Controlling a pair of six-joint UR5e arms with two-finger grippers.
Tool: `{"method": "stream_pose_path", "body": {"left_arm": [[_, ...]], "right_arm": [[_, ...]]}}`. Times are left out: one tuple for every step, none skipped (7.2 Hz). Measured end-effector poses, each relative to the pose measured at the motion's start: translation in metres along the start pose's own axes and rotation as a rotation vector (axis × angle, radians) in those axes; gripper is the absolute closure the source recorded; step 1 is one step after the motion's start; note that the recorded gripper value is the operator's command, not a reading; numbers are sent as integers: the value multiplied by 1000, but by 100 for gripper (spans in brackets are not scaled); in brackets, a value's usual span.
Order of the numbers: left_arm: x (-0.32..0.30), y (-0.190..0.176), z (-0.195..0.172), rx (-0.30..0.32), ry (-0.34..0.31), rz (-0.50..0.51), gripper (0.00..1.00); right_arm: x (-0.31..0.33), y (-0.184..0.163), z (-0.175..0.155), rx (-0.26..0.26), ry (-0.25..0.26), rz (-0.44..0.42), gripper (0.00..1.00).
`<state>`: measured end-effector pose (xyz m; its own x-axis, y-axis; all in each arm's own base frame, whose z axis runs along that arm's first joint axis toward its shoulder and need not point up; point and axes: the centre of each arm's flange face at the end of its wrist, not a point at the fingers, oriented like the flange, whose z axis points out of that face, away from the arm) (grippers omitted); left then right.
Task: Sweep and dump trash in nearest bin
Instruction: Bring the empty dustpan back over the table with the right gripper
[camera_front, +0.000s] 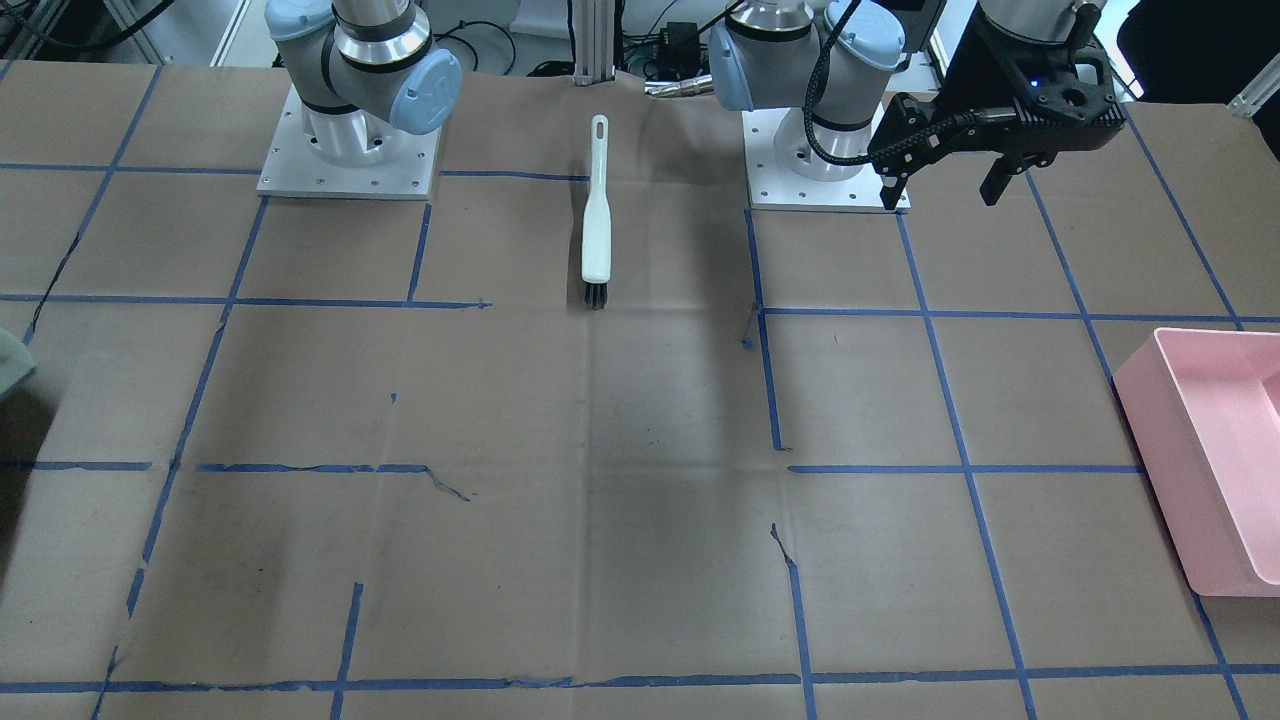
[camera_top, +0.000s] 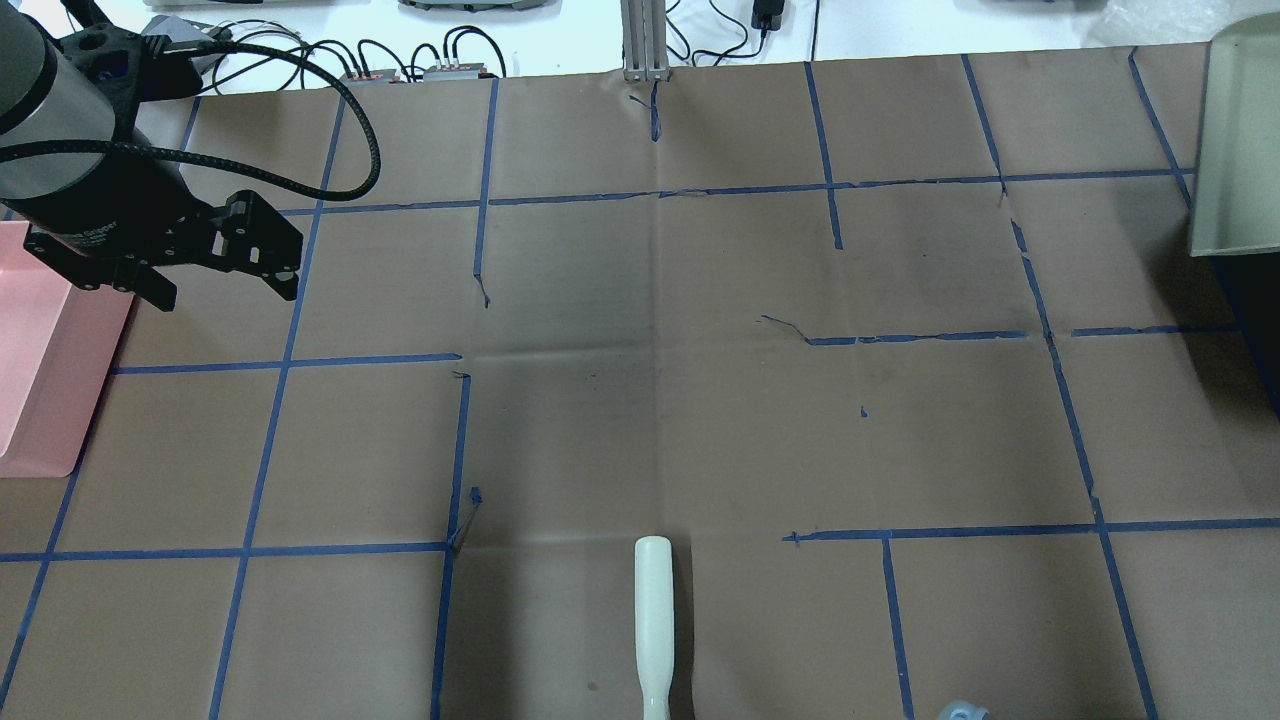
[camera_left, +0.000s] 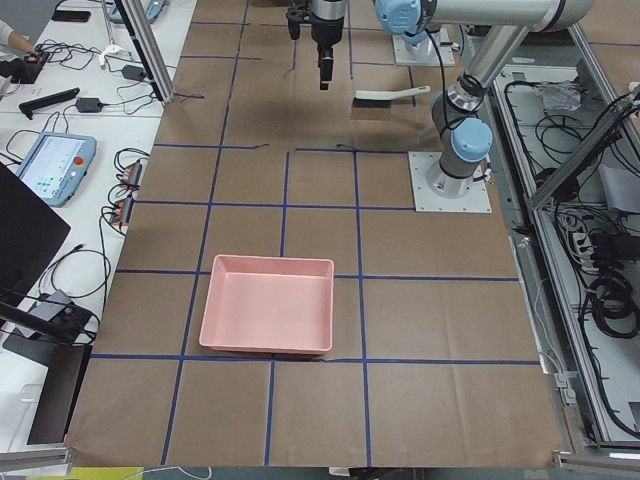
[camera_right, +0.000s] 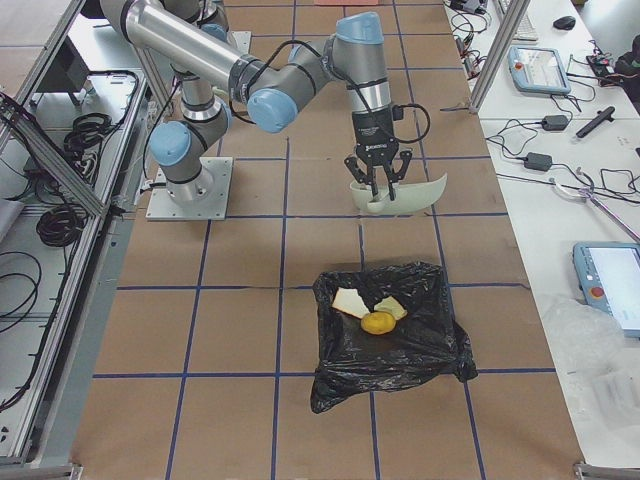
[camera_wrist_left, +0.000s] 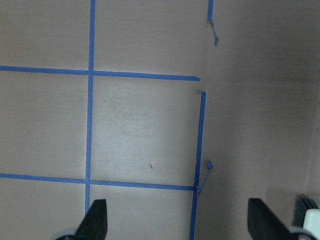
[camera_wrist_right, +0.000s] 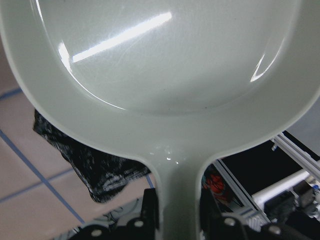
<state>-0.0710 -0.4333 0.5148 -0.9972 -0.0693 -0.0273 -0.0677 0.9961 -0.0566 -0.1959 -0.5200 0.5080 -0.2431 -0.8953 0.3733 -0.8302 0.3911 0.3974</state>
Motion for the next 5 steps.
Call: {"method": "stream_pose_path", "body": {"left_arm": [[0,0,-1,4,1,-4,0],[0,0,-2,7,2,-7,0],[0,0,-2,8,3,-9,0],[0,0,-2,9,3,-9,0],[0,-2,-2,15,3,-7,0]], "right_arm": [[-7,-25,-6,54,-53,82,100],[-15,-55,-15,96,-114,160,99],[-24,-85,-25,119,-172,231,99],[-33,-118,-38,129,-215,293,98],[-44,-151,-51,144,-256,357,98]]}}
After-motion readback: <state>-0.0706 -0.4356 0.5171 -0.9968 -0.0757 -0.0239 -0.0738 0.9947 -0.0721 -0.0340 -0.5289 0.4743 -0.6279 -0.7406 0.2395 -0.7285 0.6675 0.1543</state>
